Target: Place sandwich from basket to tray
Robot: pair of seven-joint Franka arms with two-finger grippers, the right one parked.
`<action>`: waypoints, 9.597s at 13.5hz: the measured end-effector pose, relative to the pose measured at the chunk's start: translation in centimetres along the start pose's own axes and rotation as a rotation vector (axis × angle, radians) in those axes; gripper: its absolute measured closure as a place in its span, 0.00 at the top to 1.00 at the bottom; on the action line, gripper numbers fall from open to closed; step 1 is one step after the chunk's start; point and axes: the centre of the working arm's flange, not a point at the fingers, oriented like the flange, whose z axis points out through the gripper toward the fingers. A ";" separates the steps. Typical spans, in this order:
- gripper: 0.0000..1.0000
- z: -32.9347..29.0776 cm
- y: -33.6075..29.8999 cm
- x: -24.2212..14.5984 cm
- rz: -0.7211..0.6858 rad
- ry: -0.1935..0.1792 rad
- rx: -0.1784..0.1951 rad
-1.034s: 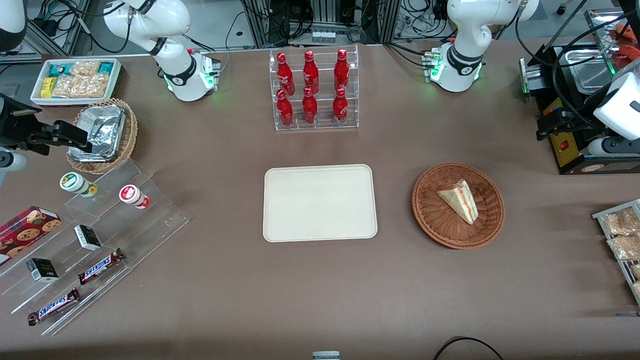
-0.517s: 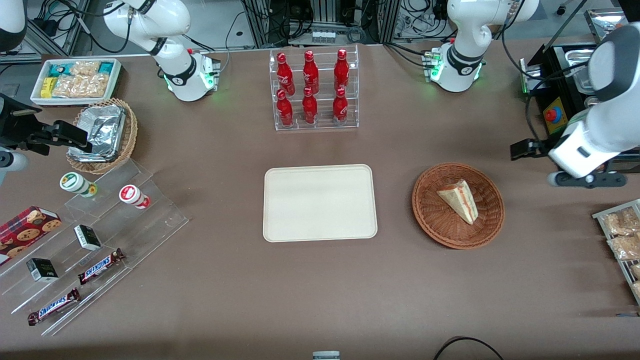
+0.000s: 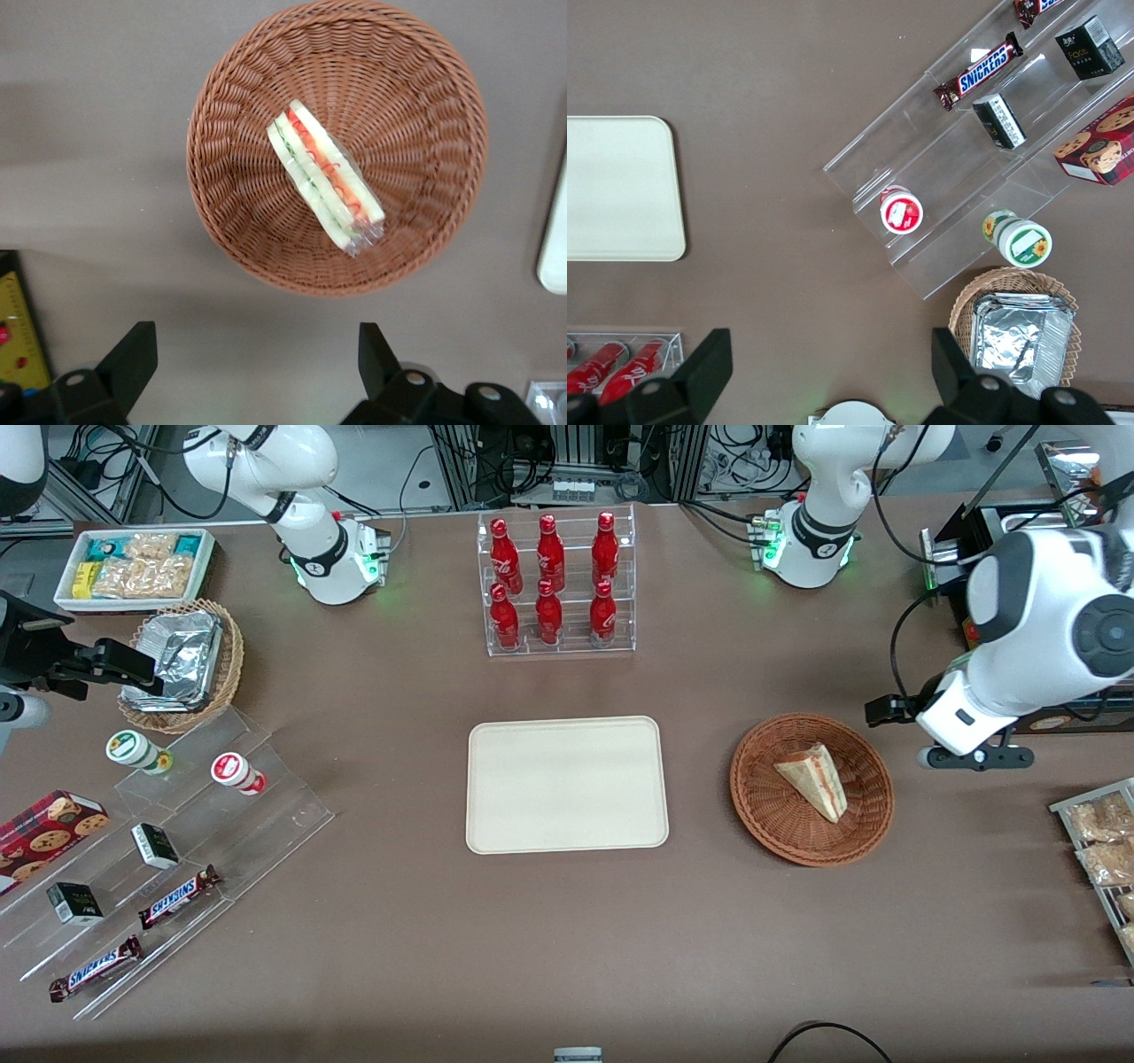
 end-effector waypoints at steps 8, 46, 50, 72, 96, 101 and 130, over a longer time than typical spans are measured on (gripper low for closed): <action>1.00 5.4 7.7 -1.2 -0.519 0.100 -0.030; 0.15 4.3 18.1 2.4 -0.404 0.035 -0.010; 0.15 5.2 25.8 1.2 -0.260 0.021 -0.031; 0.15 16.2 49.2 -2.9 -0.233 0.072 -0.035; 1.00 2.1 47.4 -0.7 -0.283 0.211 -0.133; 1.00 -2.4 38.8 2.5 -0.209 0.180 -0.025; 1.00 -15.8 5.5 1.4 0.042 0.055 0.097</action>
